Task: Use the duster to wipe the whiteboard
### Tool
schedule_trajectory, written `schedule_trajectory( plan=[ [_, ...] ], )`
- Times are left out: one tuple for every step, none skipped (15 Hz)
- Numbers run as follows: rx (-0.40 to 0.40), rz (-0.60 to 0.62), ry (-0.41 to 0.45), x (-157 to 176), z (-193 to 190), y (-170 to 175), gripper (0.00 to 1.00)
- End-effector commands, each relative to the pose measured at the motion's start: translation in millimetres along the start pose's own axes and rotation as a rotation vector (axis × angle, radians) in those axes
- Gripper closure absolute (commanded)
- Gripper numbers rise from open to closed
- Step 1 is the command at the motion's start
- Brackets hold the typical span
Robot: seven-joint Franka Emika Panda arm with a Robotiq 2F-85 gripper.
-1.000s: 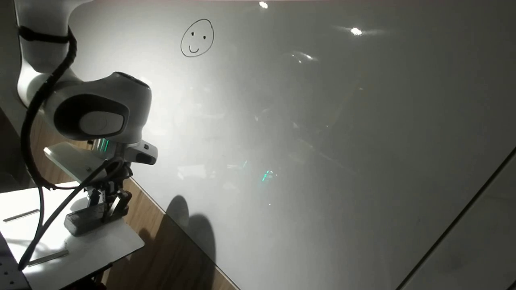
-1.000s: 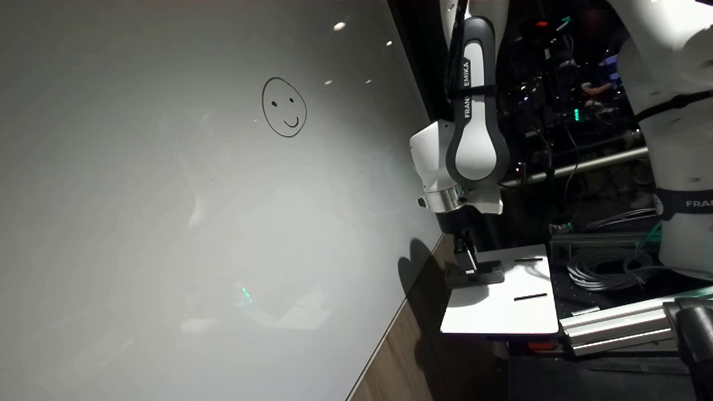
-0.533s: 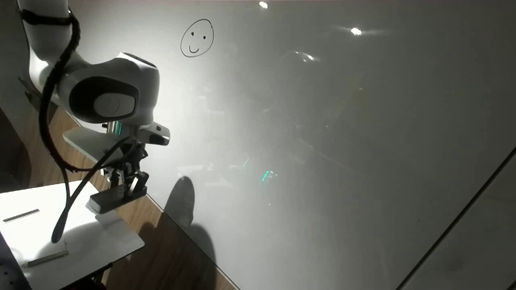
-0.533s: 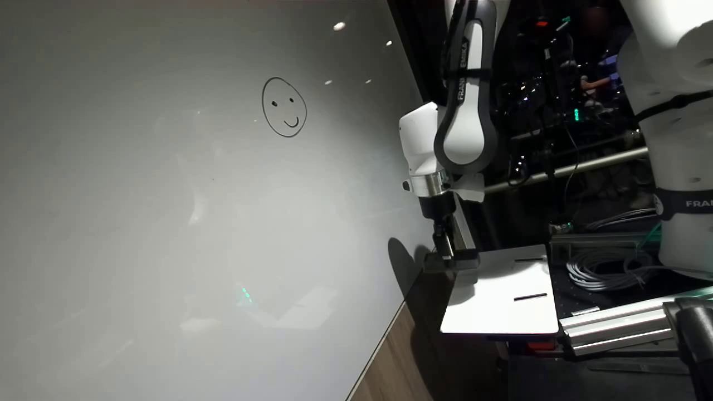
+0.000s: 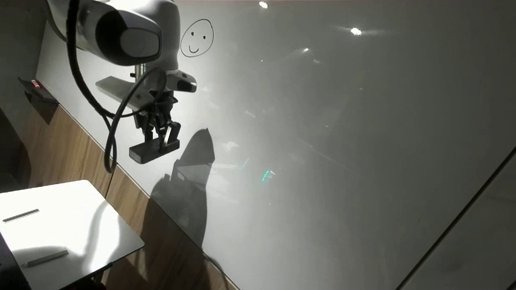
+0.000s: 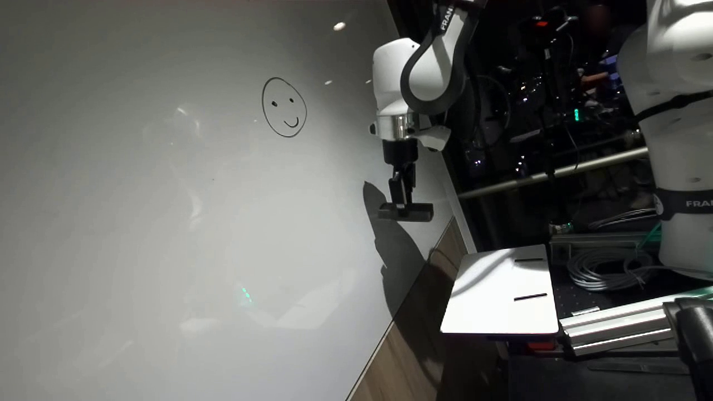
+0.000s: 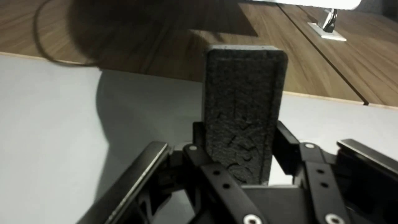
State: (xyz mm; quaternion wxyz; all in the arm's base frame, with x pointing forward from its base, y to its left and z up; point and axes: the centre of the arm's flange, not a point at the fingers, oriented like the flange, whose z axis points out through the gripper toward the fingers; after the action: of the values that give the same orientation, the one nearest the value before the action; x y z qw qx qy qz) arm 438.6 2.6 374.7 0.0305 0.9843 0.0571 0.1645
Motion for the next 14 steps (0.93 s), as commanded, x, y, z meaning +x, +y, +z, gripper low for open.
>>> schedule_trajectory(
  plan=[
    [0.018,0.022,0.034,19,-65,-3,0.71],
    [0.025,0.028,0.042,22,-80,-6,0.71],
    [0.027,0.023,0.051,24,-96,-8,0.71],
    [0.029,0.019,0.056,24,-111,-8,0.71],
    [0.033,0.018,0.059,21,-125,-9,0.71],
    [0.038,0.017,0.062,15,-141,-10,0.71],
    [0.047,0.012,0.064,8,-155,-14,0.71],
    [0.058,0.01,0.069,0,-169,-18,0.71],
    [0.068,0.009,0.075,-6,-179,-21,0.71],
    [0.076,0.013,0.097,-10,-189,-26,0.71],
    [0.09,0.01,0.115,-12,-199,-30,0.71],
    [0.107,0.008,0.136,-13,-203,-36,0.71],
    [0.124,0.005,0.167,-14,-209,-41,0.71],
    [0.142,0.003,0.201,-14,-212,-46,0.71]
  ],
)
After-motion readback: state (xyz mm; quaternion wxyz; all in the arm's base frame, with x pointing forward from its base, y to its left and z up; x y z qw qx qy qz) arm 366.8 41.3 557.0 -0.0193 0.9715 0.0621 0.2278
